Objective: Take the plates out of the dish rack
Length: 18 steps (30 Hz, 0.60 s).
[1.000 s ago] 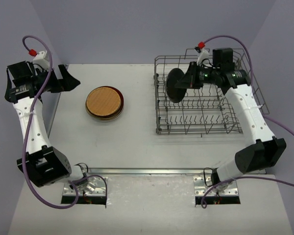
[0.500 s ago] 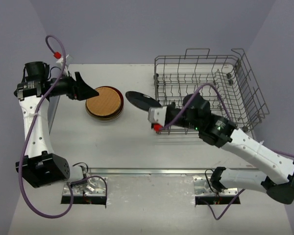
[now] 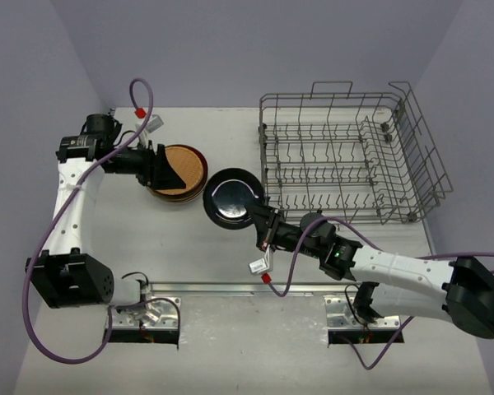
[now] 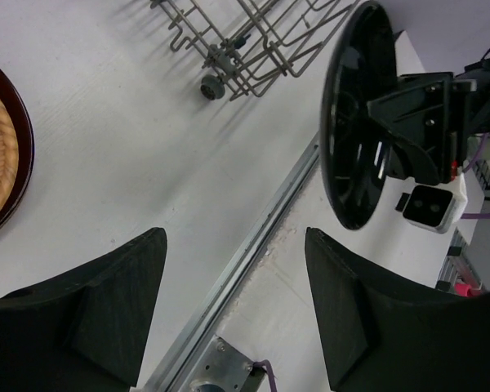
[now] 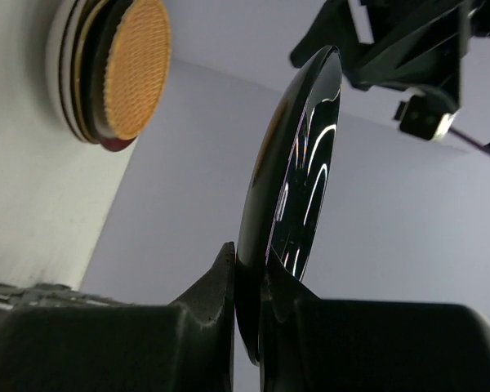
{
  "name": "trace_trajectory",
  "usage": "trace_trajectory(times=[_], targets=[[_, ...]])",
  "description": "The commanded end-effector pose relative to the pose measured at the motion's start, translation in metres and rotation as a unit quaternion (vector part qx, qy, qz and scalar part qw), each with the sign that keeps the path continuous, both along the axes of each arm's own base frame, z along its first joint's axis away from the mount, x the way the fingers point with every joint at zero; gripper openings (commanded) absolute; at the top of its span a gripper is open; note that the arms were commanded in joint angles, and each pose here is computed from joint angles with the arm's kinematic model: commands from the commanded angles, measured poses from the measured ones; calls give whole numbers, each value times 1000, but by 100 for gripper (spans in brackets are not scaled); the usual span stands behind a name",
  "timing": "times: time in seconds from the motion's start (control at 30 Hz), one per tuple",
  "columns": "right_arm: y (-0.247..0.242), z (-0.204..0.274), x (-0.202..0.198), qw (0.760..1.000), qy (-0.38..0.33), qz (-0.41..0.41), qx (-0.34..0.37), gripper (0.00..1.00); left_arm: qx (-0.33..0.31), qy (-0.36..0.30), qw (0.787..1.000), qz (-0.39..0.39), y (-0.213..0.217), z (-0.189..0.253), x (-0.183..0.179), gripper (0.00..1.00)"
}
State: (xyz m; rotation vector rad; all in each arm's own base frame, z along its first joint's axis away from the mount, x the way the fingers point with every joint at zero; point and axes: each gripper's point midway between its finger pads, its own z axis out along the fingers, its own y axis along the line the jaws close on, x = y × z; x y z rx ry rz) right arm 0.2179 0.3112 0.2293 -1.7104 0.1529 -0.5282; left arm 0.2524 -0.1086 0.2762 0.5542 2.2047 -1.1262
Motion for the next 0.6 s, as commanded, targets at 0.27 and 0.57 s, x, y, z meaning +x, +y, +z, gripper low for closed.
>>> trace_trajectory(times=[0.27, 0.57], targets=[[27, 49, -12, 996, -68, 21, 46, 0, 34, -55, 998, -29, -30, 4, 5, 64], [20, 29, -15, 999, -44, 12, 23, 0, -14, -66, 997, -35, -41, 25, 11, 65]])
